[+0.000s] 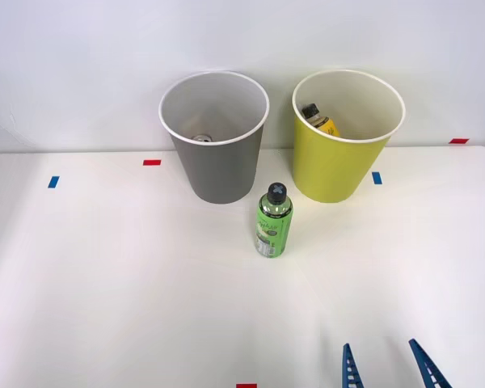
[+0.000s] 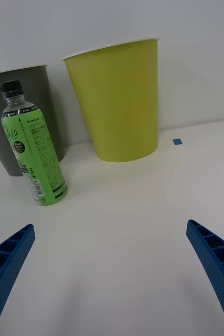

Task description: Put cans in the gray bin, plastic bottles in the light green bin

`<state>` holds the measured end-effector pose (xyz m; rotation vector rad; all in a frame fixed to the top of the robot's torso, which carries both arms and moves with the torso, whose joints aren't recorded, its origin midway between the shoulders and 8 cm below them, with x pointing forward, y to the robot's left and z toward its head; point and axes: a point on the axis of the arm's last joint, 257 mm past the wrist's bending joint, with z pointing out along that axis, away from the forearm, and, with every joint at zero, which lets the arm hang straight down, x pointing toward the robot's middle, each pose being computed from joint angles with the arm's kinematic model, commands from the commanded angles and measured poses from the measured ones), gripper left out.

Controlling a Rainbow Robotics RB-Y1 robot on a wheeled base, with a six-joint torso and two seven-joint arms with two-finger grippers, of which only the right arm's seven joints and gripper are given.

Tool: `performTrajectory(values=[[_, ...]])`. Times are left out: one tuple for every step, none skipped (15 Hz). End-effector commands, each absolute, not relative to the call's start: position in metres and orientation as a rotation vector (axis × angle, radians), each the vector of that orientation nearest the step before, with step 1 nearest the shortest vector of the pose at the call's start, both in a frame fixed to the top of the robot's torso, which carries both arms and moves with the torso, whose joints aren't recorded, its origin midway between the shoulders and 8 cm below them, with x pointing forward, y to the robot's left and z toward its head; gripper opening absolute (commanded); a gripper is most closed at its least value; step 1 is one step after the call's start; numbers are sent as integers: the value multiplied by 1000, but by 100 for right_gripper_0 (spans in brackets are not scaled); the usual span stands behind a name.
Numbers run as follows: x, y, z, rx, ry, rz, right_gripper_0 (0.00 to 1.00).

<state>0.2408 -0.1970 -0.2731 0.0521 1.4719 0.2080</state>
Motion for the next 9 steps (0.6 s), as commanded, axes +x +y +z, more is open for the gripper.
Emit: performTrajectory(values=[[241,-197,-273,52,1472,208,100],[241,-197,-273,52,1472,208,100],[241,-197,-273,52,1472,208,100],[241,-197,-273,52,1472,208,100],[241,-197,-273,52,1472,208,100],[241,-197,-273,52,1472,208,100],[241,-197,-273,52,1472,208,100],[241,-197,-273,52,1472,208,100],[241,-197,-273,52,1472,208,100]])
